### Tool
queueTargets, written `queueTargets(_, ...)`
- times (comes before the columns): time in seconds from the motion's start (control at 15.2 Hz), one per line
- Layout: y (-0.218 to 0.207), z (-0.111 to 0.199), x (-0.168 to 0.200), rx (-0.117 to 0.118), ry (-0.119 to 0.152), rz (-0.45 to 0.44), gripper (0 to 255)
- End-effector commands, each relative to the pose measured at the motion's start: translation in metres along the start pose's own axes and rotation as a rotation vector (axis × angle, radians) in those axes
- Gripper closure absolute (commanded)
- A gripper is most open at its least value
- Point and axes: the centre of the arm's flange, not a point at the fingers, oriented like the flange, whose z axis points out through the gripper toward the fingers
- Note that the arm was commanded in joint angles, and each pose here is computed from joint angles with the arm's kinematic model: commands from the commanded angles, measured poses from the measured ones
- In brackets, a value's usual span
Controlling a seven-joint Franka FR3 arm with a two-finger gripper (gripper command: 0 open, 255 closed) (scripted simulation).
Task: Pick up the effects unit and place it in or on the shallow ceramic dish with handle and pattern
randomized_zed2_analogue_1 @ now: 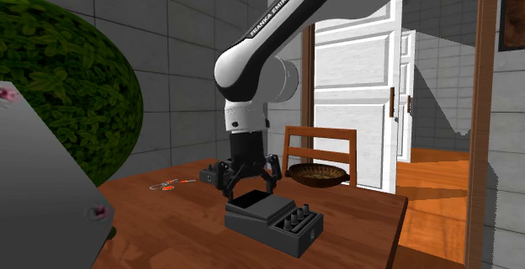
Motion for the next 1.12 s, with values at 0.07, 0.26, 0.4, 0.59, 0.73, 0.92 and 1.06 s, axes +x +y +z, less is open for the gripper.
queueTargets(0.07, 0.0009, 0.0018, -0.0003, 0.000, 0.000, 0.000, 0)
queueTargets(0.26, 0.0009, 0.0018, -0.0003, 0.000, 0.000, 0.000, 0)
queueTargets(0.4, 0.0009, 0.0018, -0.0003, 0.000, 0.000, 0.000, 0)
queueTargets(0.59, 0.0009, 0.0017, -0.0003, 0.000, 0.000, 0.000, 255)
queueTargets(0.73, 0.0009, 0.0017, -0.0003, 0.000, 0.000, 0.000, 255)
queueTargets(0.92, 0.0009, 0.0017, -0.0003, 0.000, 0.000, 0.000, 255)
queueTargets(1.06, 0.0009, 0.0018, -0.0003, 0.000, 0.000, 0.000, 255)
